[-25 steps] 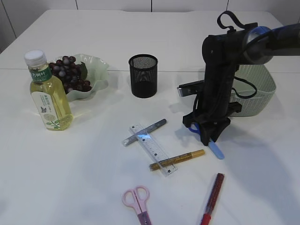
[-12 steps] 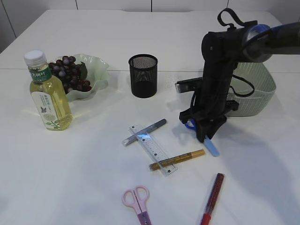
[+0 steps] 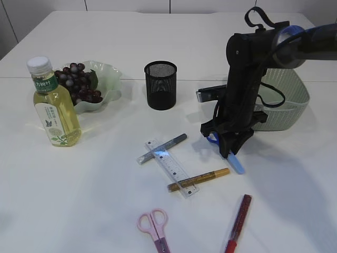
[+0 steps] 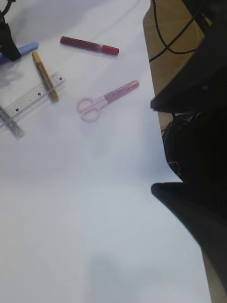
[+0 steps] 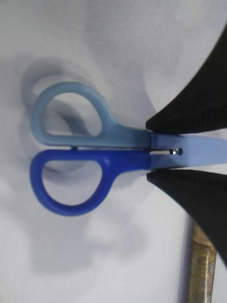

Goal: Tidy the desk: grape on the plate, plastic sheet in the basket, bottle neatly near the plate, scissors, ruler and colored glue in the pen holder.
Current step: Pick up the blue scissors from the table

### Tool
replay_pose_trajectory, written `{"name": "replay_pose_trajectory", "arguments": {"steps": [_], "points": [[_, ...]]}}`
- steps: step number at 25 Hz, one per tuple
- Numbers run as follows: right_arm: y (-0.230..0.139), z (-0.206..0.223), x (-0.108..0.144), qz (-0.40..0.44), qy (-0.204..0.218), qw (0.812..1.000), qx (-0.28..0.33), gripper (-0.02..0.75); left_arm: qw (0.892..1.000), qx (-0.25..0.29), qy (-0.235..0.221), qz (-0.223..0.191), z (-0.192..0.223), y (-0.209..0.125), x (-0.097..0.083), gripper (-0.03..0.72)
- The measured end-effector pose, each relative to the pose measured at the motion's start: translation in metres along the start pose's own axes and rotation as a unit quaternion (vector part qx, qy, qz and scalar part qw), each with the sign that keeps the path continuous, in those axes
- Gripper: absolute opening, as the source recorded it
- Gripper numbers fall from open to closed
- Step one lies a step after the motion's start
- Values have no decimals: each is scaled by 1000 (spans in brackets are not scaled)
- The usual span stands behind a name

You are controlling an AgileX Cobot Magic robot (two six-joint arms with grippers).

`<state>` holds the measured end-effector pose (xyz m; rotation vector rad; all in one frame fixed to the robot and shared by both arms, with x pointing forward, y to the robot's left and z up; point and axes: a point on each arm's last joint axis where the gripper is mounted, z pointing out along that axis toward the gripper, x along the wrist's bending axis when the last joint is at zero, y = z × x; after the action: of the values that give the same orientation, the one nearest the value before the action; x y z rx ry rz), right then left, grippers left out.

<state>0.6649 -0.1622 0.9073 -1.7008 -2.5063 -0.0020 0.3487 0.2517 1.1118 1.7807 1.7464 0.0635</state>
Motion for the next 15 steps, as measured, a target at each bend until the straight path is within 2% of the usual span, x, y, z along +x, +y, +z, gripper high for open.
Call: {"name": "replay_pose_trajectory", "arguments": {"steps": [15], "points": [[-1,-14,3,13,8,1000,-16,215,1000,-30,-4,0,0,5,-1,354]]}}
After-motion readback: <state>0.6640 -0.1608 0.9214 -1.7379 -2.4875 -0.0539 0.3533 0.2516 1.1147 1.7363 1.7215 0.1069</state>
